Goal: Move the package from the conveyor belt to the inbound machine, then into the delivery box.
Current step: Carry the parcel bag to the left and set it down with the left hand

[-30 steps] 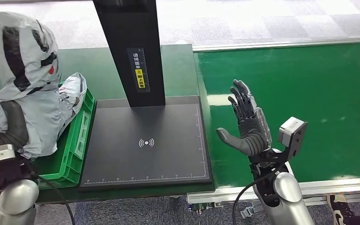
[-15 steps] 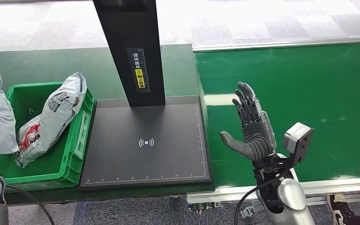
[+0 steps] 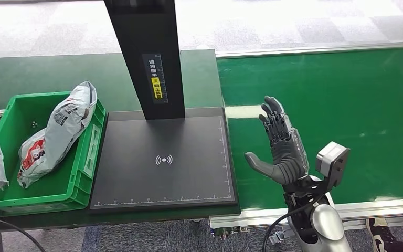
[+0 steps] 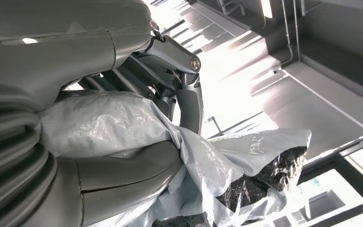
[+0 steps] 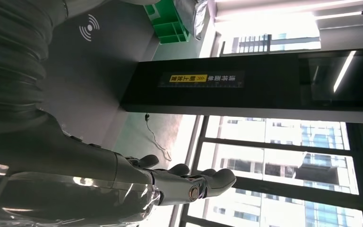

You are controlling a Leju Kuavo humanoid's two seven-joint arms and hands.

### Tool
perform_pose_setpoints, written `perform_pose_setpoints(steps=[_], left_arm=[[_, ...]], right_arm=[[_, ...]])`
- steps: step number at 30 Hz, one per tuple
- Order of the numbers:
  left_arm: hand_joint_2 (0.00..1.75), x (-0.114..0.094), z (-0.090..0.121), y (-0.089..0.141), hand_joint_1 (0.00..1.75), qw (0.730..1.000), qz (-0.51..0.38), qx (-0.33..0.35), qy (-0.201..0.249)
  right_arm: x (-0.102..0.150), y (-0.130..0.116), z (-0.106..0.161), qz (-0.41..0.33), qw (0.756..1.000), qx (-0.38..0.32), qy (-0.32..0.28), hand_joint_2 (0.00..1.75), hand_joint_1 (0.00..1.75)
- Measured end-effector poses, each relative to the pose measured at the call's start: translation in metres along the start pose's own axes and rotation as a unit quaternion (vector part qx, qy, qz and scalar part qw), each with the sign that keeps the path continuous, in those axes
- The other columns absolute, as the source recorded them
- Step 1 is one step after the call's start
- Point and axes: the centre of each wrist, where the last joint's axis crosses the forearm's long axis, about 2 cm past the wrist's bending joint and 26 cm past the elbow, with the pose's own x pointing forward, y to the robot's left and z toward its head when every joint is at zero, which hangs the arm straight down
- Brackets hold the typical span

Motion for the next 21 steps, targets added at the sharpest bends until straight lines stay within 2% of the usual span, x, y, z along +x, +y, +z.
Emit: perform_pose_setpoints(steps=[7,8,11,12,15,21], left_arm=[[1.75,-0.010,0.007,-0.006,1.75,0.999,-0.019,-0.028,0.021],[1.75,-0.011,0.008,-0.007,1.66,0.999,-0.021,-0.031,0.023],[1.75,-0.013,0.010,-0.009,0.36,0.999,-0.024,-0.039,0.028],[1.75,-0.013,0.010,-0.010,0.00,0.998,-0.024,-0.045,0.030],[1.75,-0.010,0.009,-0.018,0.00,0.997,-0.020,-0.069,0.030],[1.75,0.011,0.008,-0.037,0.00,0.994,-0.002,-0.112,0.004]], right_arm=[[0.000,-0.001,0.002,0.000,1.000,-0.001,0.001,1.75,0.00],[0.000,0.000,0.003,0.000,1.000,0.000,0.001,1.75,0.00],[0.001,0.000,0.003,-0.001,1.000,0.001,0.000,1.75,0.00],[0.001,0.000,0.003,-0.001,1.000,0.002,0.000,1.75,0.00],[0.002,-0.001,0.000,-0.002,1.000,0.004,-0.002,1.75,0.00],[0.004,-0.003,-0.004,-0.002,1.000,0.003,-0.004,1.75,0.00]])
